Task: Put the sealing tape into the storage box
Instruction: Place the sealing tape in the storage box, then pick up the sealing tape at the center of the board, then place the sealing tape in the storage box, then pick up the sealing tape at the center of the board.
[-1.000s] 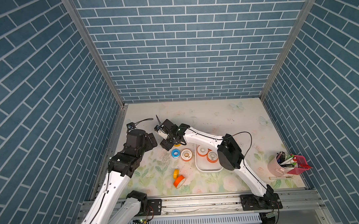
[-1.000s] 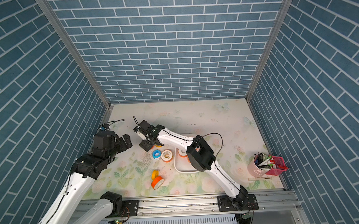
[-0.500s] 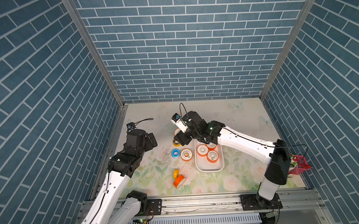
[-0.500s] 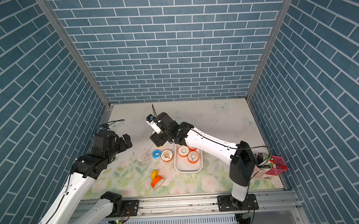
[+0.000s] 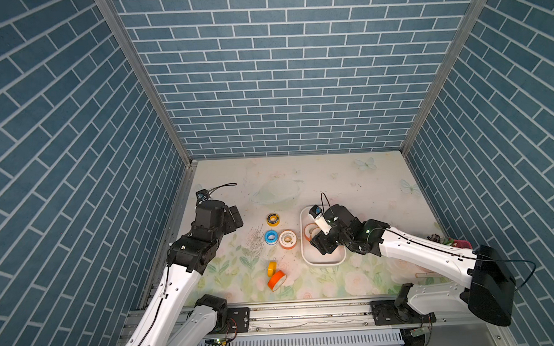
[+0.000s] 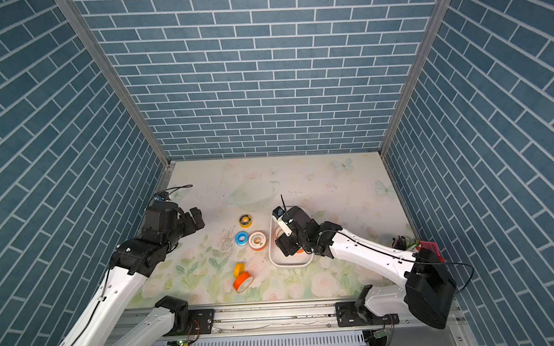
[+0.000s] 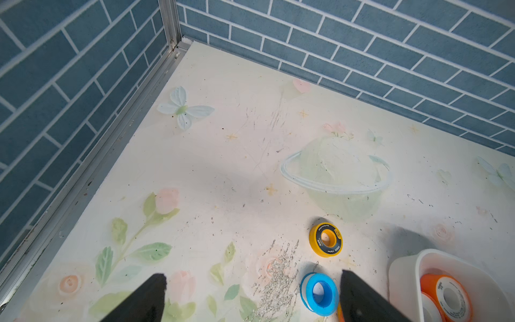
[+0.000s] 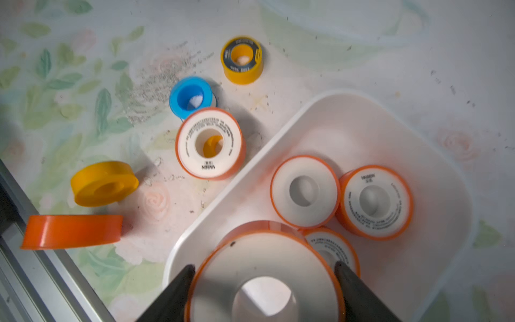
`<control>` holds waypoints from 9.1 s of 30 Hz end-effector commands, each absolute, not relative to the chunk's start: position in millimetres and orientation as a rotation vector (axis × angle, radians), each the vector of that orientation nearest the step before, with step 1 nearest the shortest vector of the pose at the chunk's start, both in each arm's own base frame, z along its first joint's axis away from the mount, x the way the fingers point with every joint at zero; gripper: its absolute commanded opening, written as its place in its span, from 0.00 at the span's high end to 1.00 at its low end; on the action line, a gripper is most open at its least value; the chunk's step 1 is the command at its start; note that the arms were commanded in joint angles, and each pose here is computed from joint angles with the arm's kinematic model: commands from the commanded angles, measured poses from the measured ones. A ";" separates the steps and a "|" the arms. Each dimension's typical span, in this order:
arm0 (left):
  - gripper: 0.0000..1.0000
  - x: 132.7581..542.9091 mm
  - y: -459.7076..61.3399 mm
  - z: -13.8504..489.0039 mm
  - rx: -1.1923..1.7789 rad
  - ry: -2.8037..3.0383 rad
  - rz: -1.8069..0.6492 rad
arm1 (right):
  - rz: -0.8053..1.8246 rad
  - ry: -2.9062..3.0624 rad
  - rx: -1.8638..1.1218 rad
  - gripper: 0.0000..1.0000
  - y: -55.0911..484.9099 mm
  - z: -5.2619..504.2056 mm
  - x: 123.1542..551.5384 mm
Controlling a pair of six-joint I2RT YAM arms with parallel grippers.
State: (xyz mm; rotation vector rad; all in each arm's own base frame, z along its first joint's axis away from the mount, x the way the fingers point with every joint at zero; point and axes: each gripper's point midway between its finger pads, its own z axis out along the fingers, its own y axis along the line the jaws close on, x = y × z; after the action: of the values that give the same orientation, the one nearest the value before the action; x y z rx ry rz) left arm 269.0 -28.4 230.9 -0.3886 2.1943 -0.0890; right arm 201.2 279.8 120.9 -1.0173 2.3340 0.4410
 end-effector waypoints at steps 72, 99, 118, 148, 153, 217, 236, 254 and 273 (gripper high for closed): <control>0.00 274.5 -46.8 217.0 -0.303 2.259 -0.167 | 0.291 1.993 -0.630 0.24 236.5 161.1 256.6; 0.00 264.1 -230.5 100.4 0.305 2.636 -0.168 | 0.157 1.953 -0.075 0.16 113.9 140.5 266.5; 0.03 261.1 -248.3 55.4 0.400 2.735 -0.069 | 0.172 1.945 -0.078 0.16 113.8 140.3 265.0; 0.26 264.6 -244.6 51.0 0.390 2.742 -0.011 | 0.174 1.950 -0.085 0.16 115.1 138.9 265.4; 0.26 269.1 -244.4 74.1 0.366 2.700 -0.027 | 0.170 1.956 -0.086 0.16 115.3 137.5 266.0; 0.12 334.1 -408.2 68.2 0.519 2.666 -0.191 | 0.137 1.975 -0.029 0.17 103.2 129.6 267.0; 0.06 337.1 -409.3 93.5 0.494 2.609 -0.236 | 0.134 1.975 -0.031 0.16 103.0 130.2 267.2; 0.06 300.1 -280.6 198.1 0.248 2.396 -0.178 | 0.222 1.912 -0.139 0.18 121.4 148.8 266.2; 0.00 284.8 -12.1 199.1 -0.420 2.323 0.072 | 0.669 2.219 -0.739 0.15 303.0 174.6 232.7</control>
State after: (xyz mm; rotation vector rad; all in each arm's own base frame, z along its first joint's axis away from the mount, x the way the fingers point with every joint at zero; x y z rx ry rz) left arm 285.5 -29.2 214.0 -0.4033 2.2724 0.0592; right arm 253.6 285.6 196.3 -0.6447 2.0811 0.6133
